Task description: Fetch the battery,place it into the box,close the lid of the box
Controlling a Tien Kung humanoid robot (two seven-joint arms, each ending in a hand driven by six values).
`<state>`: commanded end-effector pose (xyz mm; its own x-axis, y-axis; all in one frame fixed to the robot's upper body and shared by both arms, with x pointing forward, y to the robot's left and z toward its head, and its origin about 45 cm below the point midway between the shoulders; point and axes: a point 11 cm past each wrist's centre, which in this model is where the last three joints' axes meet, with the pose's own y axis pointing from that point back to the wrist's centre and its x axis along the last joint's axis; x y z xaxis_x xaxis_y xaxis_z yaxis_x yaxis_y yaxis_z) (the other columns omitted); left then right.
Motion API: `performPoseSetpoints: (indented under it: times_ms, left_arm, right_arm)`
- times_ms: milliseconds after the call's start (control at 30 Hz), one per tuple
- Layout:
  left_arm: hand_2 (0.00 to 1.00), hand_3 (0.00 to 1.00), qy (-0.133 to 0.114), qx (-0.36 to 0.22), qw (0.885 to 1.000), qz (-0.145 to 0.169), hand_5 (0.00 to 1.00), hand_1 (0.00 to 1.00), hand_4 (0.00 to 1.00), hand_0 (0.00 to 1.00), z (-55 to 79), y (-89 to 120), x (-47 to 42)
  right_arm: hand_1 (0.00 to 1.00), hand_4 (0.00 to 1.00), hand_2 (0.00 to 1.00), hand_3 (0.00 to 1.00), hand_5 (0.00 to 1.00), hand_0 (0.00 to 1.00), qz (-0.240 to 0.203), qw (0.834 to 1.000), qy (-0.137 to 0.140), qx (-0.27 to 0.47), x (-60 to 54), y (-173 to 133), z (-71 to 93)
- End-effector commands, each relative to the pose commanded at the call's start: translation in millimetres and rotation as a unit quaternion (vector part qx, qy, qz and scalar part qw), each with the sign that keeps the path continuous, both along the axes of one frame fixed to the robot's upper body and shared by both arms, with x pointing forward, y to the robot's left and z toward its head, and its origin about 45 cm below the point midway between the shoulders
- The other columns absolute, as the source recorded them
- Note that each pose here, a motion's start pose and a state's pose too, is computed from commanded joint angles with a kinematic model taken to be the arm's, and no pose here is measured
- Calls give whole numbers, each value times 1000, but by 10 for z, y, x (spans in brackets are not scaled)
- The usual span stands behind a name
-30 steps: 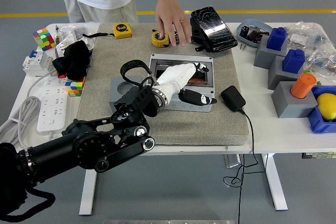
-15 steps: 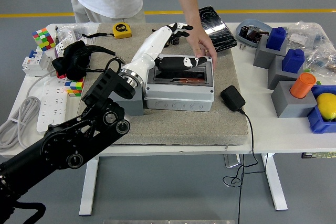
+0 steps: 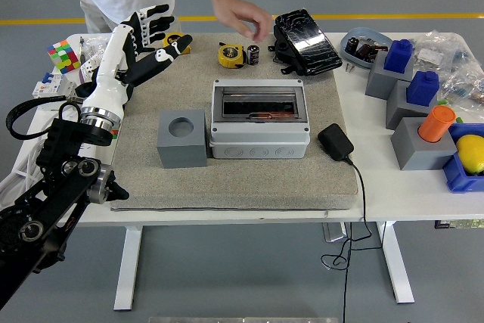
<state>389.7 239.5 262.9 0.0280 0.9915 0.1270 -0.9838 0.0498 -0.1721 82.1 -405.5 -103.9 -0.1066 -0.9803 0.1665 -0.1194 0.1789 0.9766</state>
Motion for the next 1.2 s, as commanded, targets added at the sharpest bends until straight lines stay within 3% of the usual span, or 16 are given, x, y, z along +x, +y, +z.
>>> performPoseSetpoints:
  times_ms: [100, 233, 333, 533, 867, 1200]
  left_arm:
    - [702, 751, 4, -25, 999, 22, 426, 751, 998, 725, -9, 218, -10]
    - [699, 750, -5, -34, 998, 48, 421, 745, 998, 723, 58, 464, 0]
    - [699, 750, -1, -24, 998, 56, 421, 745, 998, 723, 19, 557, -31]
    - [696, 753, 17, -34, 997, 63, 419, 739, 998, 719, -133, 596, -133]
    - [694, 748, 21, -19, 997, 67, 381, 734, 998, 722, -133, 716, -153]
    - [693, 745, 38, -19, 996, 75, 393, 721, 985, 721, -216, 766, -205]
  right_arm:
    - [718, 998, 710, 685, 703, 676, 0, 1000, 0, -1, 5, -6, 2]
    - [717, 998, 710, 685, 703, 675, 15, 1000, -7, 1, 135, 26, 21]
    - [717, 998, 710, 685, 703, 675, 19, 1000, -2, -3, 112, -17, 32]
    - [717, 998, 710, 684, 703, 676, 4, 1000, 5, -8, -8, -80, 25]
    - [718, 998, 710, 685, 701, 675, -1, 1000, -2, 2, 22, -9, 10]
    - [718, 998, 711, 684, 699, 677, -8, 1000, 0, 1, -24, -21, 4]
